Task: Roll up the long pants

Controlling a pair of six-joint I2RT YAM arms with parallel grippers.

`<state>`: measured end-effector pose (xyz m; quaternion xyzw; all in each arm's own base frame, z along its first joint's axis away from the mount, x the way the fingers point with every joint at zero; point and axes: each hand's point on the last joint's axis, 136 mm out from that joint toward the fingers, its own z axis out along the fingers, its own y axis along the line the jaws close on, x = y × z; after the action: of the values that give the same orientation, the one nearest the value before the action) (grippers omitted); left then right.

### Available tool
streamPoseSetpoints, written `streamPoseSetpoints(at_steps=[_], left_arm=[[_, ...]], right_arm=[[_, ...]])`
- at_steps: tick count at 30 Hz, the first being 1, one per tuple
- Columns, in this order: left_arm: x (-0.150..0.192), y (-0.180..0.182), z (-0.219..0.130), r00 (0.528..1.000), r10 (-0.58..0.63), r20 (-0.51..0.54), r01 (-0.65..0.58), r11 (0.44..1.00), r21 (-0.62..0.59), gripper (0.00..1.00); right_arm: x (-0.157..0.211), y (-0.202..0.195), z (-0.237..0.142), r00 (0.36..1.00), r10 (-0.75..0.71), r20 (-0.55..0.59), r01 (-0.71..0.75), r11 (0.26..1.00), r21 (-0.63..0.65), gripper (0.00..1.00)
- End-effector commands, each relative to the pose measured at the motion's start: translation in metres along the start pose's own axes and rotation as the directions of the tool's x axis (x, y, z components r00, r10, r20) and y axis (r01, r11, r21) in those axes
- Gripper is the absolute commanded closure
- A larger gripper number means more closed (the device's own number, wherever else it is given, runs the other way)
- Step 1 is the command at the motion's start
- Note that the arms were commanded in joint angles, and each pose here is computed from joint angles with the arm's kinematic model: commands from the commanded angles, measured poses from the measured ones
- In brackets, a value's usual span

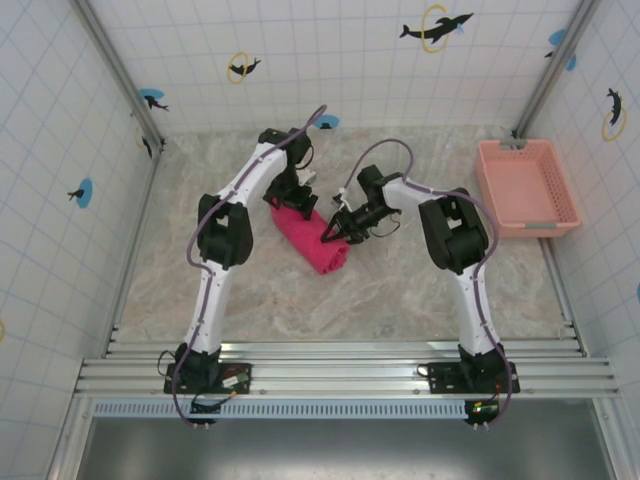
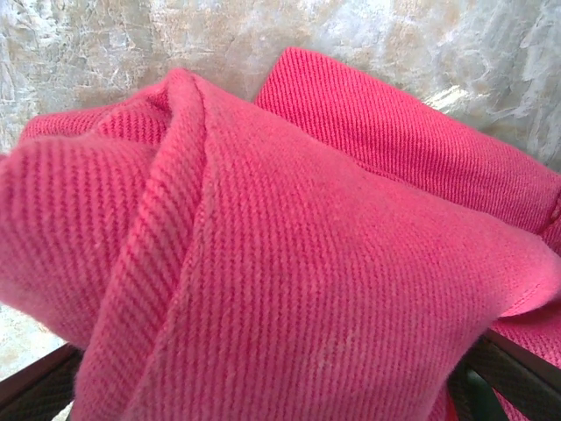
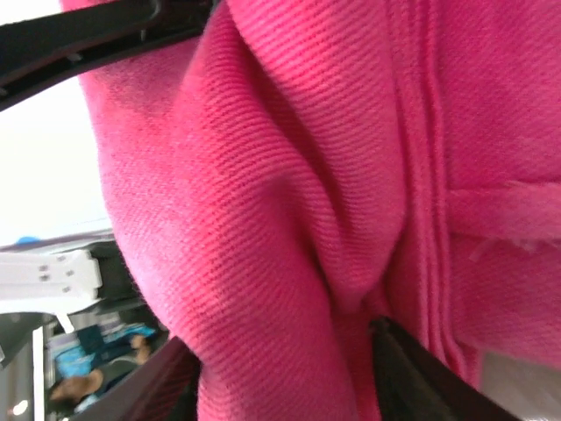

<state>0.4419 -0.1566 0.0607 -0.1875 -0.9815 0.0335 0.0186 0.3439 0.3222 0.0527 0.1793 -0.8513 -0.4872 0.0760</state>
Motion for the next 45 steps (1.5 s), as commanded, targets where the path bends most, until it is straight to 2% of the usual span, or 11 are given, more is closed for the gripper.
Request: streamPoseSetpoints(at_steps=[1, 5, 7, 13, 14, 23, 25, 33, 42, 45], left_arm=[[0.004, 0.001, 0.061, 0.994, -0.008, -0.106, 0.007, 1.000, -0.016, 0.08], [0.003, 0.001, 0.064, 0.994, -0.003, -0.112, 0.002, 1.000, -0.012, 0.09], [0.003, 0.002, 0.066, 0.993, -0.001, -0.118, 0.000, 1.000, -0.013, 0.08], [0.007, 0.003, 0.066, 0.991, 0.013, -0.132, -0.016, 1.000, -0.020, 0.09], [0.008, 0.003, 0.067, 0.991, 0.015, -0.136, -0.018, 1.000, -0.020, 0.09], [0.014, 0.002, 0.071, 0.987, 0.022, -0.158, -0.025, 1.000, -0.015, 0.09], [0.015, 0.002, 0.073, 0.987, 0.023, -0.161, -0.025, 1.000, -0.012, 0.09], [0.022, 0.001, 0.077, 0.983, 0.030, -0.182, -0.032, 0.999, -0.007, 0.09], [0.024, -0.001, 0.081, 0.981, 0.042, -0.191, -0.040, 0.999, 0.011, 0.09], [0.027, -0.003, 0.082, 0.979, 0.042, -0.200, -0.039, 0.999, 0.020, 0.08]], right_arm=[[0.006, -0.044, -0.031, 1.000, -0.005, -0.006, 0.007, 0.929, 0.370, 0.41], [-0.002, -0.027, -0.055, 0.998, -0.026, 0.054, 0.001, 0.914, 0.406, 0.31], [0.003, -0.027, -0.056, 0.998, 0.008, 0.062, -0.031, 0.922, 0.386, 0.30], [0.024, -0.028, -0.040, 0.999, 0.044, 0.026, -0.050, 0.935, 0.350, 0.26], [0.023, -0.020, -0.036, 0.999, 0.024, 0.024, -0.031, 0.945, 0.327, 0.18], [0.017, 0.010, -0.001, 1.000, 0.015, -0.013, -0.011, 0.963, 0.268, 0.15], [0.018, 0.014, 0.009, 0.999, 0.020, -0.026, -0.013, 0.969, 0.248, 0.04], [0.015, 0.016, 0.037, 0.998, 0.055, -0.008, -0.052, 0.967, 0.249, 0.04], [0.035, -0.031, 0.077, 0.989, 0.109, -0.102, -0.059, 0.913, 0.405, 0.06], [0.034, -0.039, 0.086, 0.986, 0.125, -0.110, -0.064, 0.894, 0.444, 0.12]])
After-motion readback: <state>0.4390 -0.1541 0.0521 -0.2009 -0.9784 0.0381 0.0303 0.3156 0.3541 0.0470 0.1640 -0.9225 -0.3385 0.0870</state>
